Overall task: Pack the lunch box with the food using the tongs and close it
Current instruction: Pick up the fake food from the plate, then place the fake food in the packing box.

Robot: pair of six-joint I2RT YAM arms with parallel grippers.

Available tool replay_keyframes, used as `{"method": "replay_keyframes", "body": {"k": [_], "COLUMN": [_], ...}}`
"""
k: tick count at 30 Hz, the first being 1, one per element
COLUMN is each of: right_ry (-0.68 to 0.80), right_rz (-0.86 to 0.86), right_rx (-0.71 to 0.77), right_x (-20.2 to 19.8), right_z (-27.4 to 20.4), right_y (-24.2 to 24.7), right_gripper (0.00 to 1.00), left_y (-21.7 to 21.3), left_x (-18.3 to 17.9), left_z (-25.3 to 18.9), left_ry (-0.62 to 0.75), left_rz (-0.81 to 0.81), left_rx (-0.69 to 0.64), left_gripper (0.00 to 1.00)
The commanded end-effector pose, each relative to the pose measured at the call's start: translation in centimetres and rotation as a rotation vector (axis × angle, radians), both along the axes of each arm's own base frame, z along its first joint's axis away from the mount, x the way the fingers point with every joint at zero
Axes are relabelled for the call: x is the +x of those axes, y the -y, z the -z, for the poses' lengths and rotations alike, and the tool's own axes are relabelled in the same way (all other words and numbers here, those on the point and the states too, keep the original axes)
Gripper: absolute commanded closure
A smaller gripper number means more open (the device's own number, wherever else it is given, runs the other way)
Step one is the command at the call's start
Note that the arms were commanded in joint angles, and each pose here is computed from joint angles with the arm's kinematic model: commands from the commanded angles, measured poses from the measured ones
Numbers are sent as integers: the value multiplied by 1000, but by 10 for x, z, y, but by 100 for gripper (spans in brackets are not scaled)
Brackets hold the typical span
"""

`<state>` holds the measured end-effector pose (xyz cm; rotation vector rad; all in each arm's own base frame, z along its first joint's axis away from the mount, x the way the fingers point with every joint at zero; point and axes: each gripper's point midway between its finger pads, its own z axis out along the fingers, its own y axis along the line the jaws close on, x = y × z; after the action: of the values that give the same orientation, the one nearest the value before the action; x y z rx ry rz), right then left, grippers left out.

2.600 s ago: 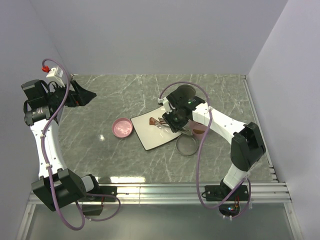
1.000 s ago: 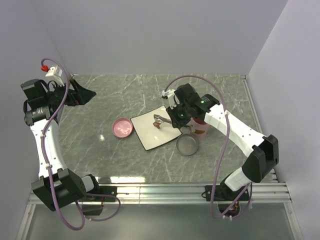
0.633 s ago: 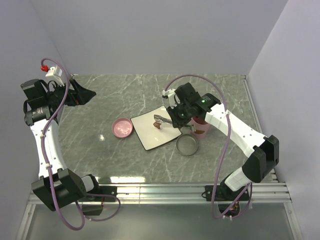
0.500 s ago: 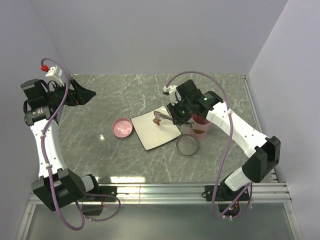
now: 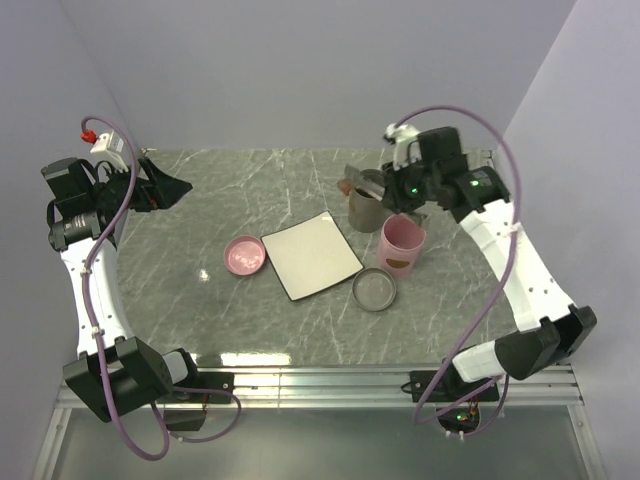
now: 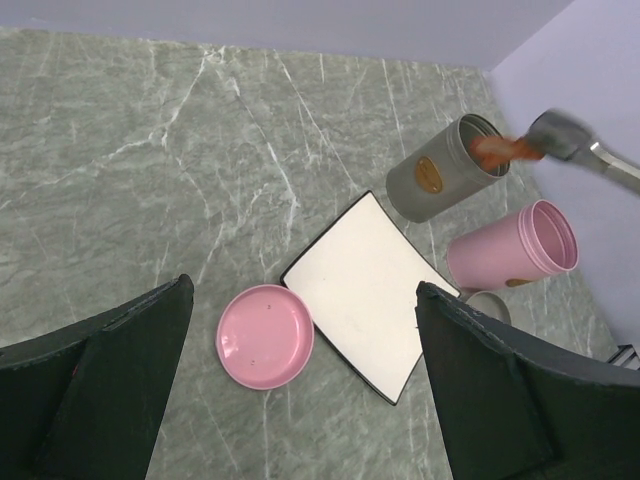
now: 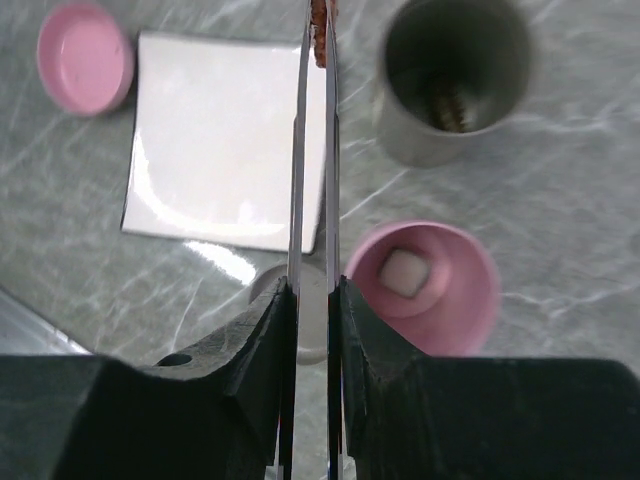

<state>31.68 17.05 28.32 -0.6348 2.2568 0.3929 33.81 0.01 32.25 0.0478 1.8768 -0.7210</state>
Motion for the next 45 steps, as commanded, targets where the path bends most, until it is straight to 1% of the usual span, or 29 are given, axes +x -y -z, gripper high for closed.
{"method": "replay_keyframes", "body": {"k": [1, 5, 9, 17, 33, 39, 45], "right_ry": [179, 226, 220, 179, 96, 67, 58], "right_rz": [47, 104, 135, 167, 171, 174, 183], "right_rx": [98, 107, 99, 61, 27, 26, 22], "right_x": [6, 14, 22, 35, 47, 50, 52], "right_z": [-67, -83, -80, -55, -13, -5, -5], "right_y": [17, 36, 47, 59, 60, 58, 59], "right_gripper": [89, 89, 89, 89, 88, 84, 77], "left_y": [1, 2, 2, 1, 1, 1, 1], "left_x": [4, 5, 5, 4, 5, 4, 4], "left_z": [-15, -17, -15, -14, -10, -11, -10], "left_ry": [46, 46, 43, 43, 38, 39, 37], "left_rz": [12, 15, 12, 10, 12, 14, 14], "left_rx": [-1, -16, -12, -4, 0, 7, 8], "left_gripper": [1, 1, 1, 1, 1, 1, 1]}}
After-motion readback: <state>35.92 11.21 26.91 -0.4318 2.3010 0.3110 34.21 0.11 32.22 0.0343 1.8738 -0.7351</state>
